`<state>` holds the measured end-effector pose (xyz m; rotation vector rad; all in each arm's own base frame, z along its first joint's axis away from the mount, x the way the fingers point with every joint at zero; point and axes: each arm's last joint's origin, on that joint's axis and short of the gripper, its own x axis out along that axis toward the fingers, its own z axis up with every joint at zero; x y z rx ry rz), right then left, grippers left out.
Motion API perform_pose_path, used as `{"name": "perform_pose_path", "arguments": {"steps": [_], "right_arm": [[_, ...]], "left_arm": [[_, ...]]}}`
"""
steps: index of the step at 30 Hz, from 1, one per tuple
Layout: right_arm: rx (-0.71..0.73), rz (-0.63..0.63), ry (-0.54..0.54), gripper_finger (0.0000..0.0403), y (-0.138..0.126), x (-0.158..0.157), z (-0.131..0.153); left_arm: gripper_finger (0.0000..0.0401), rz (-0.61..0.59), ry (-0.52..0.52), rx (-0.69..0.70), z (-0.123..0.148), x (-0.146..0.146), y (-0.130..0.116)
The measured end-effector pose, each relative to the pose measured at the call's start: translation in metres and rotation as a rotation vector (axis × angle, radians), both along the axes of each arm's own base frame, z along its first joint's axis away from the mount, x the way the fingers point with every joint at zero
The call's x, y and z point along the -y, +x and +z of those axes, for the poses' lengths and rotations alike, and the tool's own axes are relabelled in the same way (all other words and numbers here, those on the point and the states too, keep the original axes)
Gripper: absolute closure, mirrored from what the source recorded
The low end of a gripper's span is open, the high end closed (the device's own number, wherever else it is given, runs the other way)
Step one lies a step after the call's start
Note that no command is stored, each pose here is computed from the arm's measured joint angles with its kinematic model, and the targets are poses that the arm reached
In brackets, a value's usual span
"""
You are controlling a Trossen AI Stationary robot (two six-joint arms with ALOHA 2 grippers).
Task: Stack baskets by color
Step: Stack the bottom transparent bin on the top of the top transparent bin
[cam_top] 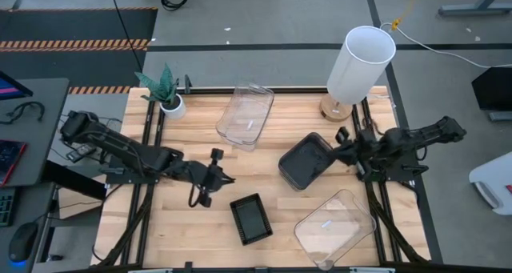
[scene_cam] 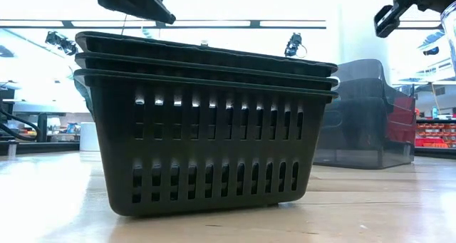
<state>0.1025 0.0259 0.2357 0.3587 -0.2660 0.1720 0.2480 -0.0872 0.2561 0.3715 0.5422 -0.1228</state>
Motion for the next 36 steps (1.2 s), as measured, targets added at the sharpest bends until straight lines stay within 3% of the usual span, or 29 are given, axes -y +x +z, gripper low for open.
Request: {"name": "perform_pose_path", "arguments": {"steps": [9, 15, 24, 36], "right_arm": [[-0.507, 0.096, 0.015, 0.0386, 0.047, -0.017, 0.009], [-0.733, 0.167, 0.020, 0.0386, 0.082, -0.035, 0.018], [-1.030, 0.205, -0.061, 0.0382, 0.128, -0.072, 0.030], [-1.462, 0.305, -0.207, 0.0297, 0.175, -0.121, 0.022]], "left_arm": [[0.0377, 0.043, -0.056, 0.072, 0.005, -0.015, -0.026], [0.0384, 0.053, -0.080, 0.098, 0.006, -0.021, -0.041], [0.0372, 0.061, -0.120, 0.153, 0.015, -0.025, -0.051], [0.0372, 0.073, -0.136, 0.141, 0.015, -0.026, -0.053]]}}
